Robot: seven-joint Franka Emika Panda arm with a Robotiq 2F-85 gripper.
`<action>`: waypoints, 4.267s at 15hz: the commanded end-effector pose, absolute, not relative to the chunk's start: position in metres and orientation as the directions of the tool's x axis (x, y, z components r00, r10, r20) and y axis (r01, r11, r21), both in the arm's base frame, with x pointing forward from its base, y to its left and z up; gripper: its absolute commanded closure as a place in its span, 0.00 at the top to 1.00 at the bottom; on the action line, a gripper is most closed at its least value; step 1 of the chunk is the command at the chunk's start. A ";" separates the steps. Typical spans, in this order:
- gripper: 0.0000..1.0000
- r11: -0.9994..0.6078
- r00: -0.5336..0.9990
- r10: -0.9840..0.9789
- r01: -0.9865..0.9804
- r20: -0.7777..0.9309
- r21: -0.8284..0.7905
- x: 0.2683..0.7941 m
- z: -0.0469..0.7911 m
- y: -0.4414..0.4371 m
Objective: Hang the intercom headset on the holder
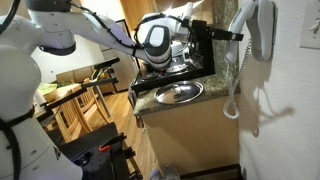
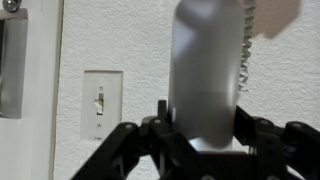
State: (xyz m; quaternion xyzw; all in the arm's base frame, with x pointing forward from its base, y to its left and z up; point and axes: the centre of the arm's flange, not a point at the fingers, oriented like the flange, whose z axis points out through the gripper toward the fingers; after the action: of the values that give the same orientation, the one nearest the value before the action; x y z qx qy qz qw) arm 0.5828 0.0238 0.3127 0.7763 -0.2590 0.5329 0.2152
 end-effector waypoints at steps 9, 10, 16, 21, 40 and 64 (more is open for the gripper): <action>0.59 -0.772 0.301 -0.173 -0.633 0.938 0.061 0.582 0.311 0.023; 0.34 -0.772 0.301 -0.173 -0.633 0.938 0.061 0.582 0.311 0.023; 0.34 -0.784 0.306 -0.156 -0.616 0.939 0.071 0.589 0.312 0.030; 0.34 -0.790 0.296 -0.153 -0.610 0.943 0.064 0.596 0.314 0.025; 0.59 -0.776 0.292 -0.154 -0.627 0.944 0.067 0.605 0.309 0.013; 0.34 -0.778 0.260 -0.162 -0.627 0.952 0.039 0.642 0.321 -0.002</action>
State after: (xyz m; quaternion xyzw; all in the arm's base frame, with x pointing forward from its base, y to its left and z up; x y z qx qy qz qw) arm 0.6223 0.0004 0.3054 0.7714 -0.2604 0.5388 0.2163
